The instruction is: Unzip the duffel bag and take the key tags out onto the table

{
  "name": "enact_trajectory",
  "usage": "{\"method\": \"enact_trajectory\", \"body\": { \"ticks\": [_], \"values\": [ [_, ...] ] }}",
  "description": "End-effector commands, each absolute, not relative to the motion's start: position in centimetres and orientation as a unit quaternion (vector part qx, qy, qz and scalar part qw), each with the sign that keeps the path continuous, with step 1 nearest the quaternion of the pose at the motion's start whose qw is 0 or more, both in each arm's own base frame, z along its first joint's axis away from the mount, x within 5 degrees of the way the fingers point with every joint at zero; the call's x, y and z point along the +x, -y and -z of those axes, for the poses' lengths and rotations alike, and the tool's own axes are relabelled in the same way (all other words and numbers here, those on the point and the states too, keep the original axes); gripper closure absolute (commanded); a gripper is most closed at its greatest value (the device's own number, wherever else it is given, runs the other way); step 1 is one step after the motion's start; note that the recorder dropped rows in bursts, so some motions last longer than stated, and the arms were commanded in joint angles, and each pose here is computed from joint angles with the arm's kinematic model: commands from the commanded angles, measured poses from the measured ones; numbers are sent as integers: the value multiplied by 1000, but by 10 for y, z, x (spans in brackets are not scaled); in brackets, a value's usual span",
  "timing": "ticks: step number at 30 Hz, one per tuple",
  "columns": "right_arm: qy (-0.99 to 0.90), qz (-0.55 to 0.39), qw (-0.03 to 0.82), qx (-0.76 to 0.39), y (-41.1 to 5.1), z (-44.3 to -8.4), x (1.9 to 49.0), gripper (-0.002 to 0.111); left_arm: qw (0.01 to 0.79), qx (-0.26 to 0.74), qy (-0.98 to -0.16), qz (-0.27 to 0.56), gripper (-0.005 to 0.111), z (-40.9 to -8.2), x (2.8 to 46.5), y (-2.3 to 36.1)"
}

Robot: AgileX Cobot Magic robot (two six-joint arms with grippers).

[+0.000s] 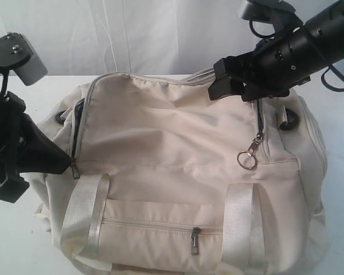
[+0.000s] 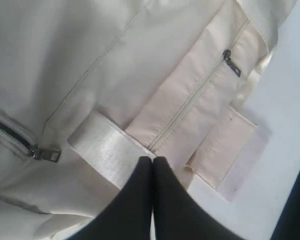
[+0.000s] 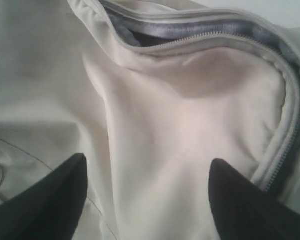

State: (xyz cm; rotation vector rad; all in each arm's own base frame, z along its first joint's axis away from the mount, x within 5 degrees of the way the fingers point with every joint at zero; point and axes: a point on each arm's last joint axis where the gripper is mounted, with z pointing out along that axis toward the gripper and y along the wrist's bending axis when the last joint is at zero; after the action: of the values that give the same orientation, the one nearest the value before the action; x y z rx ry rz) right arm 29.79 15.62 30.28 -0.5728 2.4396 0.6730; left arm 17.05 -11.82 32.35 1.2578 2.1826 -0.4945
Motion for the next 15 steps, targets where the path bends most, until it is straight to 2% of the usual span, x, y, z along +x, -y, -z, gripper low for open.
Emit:
{"method": "enact_trajectory", "body": {
  "ticks": [1,5,15],
  "values": [
    [-905,-231,284,-215,-150,-317,290,44,288,459,-814,207,107,-328,163,118],
    [-920,-200,270,-200,-144,-315,289,44,292,459,-813,210,107,-330,161,118],
    [-921,-205,272,-187,-144,-315,291,44,294,458,-812,213,107,-331,160,118]
  ]
}}
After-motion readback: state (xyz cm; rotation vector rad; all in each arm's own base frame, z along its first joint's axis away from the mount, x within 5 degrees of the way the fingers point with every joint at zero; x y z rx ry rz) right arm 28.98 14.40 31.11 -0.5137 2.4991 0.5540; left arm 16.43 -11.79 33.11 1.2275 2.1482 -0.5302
